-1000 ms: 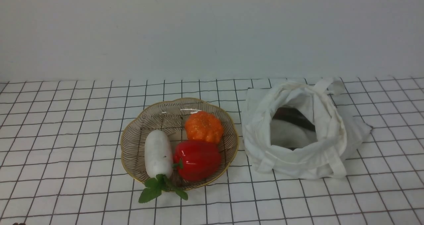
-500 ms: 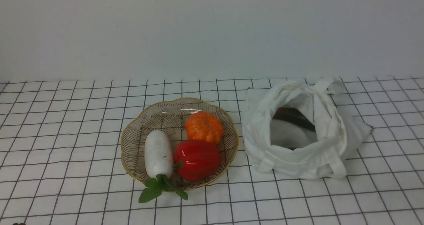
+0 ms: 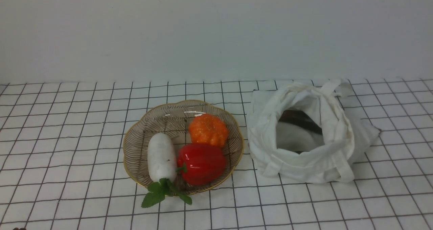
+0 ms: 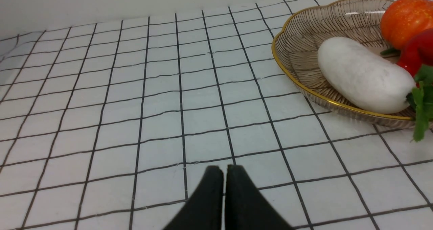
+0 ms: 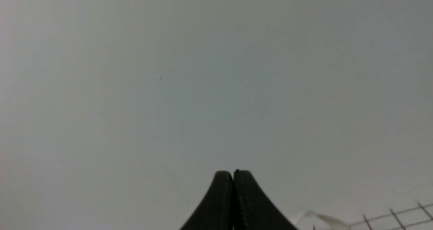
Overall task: Take vegetables from bag on white checkered tablecloth place on plate.
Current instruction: 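Reach into the white cloth bag and grasp a vegetable inside with the right gripper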
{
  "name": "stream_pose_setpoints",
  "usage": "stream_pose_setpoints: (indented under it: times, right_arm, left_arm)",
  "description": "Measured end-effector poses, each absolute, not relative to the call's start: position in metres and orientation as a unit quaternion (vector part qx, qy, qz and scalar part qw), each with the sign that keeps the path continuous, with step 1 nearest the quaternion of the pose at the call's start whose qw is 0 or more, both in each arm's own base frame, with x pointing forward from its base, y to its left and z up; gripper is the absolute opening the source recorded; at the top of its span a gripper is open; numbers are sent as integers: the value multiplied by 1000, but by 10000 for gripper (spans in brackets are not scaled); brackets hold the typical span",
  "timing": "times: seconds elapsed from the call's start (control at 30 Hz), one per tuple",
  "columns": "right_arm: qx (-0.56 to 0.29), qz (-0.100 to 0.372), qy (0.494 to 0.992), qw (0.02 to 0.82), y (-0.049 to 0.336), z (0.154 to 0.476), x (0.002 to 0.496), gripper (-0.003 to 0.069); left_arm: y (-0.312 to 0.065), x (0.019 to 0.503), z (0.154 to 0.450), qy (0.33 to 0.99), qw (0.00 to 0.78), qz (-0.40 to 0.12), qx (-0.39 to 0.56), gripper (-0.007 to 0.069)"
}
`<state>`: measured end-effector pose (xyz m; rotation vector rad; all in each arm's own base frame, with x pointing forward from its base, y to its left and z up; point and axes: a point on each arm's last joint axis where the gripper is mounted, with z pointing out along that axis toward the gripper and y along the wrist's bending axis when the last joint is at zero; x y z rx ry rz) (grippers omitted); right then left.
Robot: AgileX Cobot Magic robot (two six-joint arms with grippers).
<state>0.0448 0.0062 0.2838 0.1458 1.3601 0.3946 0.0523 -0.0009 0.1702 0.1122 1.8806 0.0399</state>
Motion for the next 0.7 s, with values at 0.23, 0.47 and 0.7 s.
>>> stream_pose_setpoints:
  times: [0.23, 0.47, 0.7]
  right_arm:
    - [-77, 115, 832, 537, 29, 324, 94, -14]
    - [-255, 51, 893, 367, 62, 313, 170, -14]
    - [-331, 53, 895, 295, 93, 289, 248, -14]
  left_arm:
    - [-1, 52, 170, 807, 588, 17, 48, -8]
    - [-1, 52, 170, 807, 588, 17, 48, -8]
    - [-1, 52, 170, 807, 588, 17, 48, -8]
